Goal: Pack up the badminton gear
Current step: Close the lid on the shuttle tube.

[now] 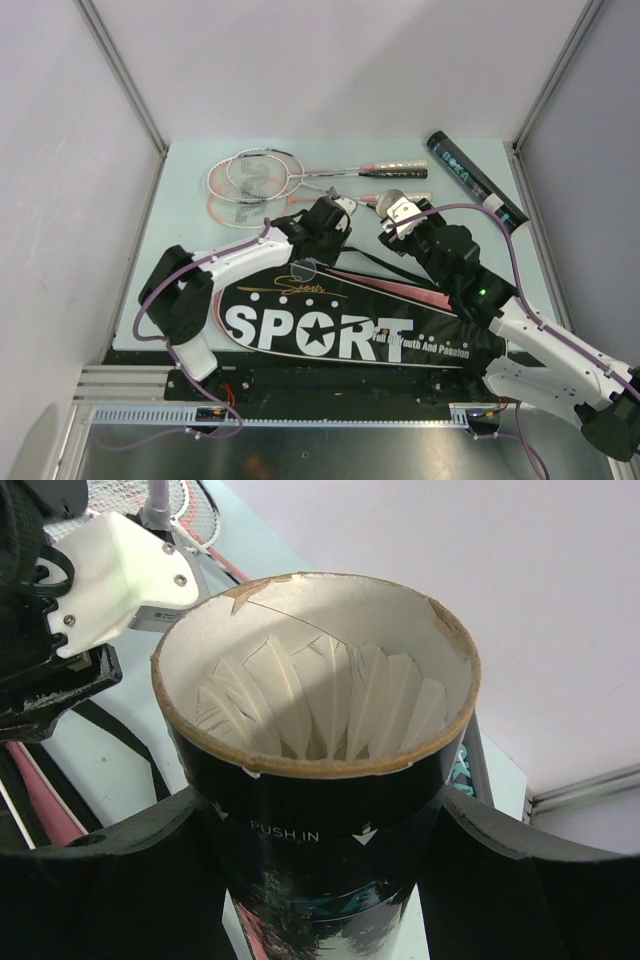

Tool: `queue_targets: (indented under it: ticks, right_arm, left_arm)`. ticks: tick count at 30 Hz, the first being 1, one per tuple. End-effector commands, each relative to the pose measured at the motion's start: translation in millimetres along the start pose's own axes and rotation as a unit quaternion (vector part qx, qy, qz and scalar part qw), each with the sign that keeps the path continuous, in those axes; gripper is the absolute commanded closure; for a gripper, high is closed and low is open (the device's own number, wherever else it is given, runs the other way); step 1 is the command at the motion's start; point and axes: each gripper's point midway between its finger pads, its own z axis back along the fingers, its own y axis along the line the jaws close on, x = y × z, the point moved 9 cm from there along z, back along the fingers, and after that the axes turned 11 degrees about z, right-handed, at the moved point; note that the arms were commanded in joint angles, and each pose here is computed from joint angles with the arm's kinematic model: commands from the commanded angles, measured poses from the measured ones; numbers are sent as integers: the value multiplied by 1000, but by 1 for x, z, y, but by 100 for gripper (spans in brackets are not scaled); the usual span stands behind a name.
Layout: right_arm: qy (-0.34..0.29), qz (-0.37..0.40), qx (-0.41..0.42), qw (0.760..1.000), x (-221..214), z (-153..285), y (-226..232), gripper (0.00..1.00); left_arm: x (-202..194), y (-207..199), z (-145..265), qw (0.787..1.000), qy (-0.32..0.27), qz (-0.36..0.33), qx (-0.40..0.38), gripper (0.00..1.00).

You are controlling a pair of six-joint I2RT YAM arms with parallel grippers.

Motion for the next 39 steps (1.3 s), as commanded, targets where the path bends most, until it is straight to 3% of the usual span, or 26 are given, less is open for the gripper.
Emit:
queue_targets:
  ticks: [1,6,12,20,39]
  right_arm:
    - [-12,-25,-20,999,12,9,-14,95]
    - [-17,-25,-16,999,14,9,-14,96]
    - [-18,-26,-9,999,13,8,-11,96]
    - [-23,-24,-2,999,15,9,-9,96]
    - [-24,-10,5,1000,17,9,-5,96]
  left_arm:
    - [12,-5,-2,997,-50,47,35,54]
    - [-7,-4,6,991,-65,99,67,49]
    - [-21,-1,0,988,-51,121,79,56]
    - [-36,8,-2,983,-48,142,108,51]
    - [-55,20,-28,984,-21,125,125,79]
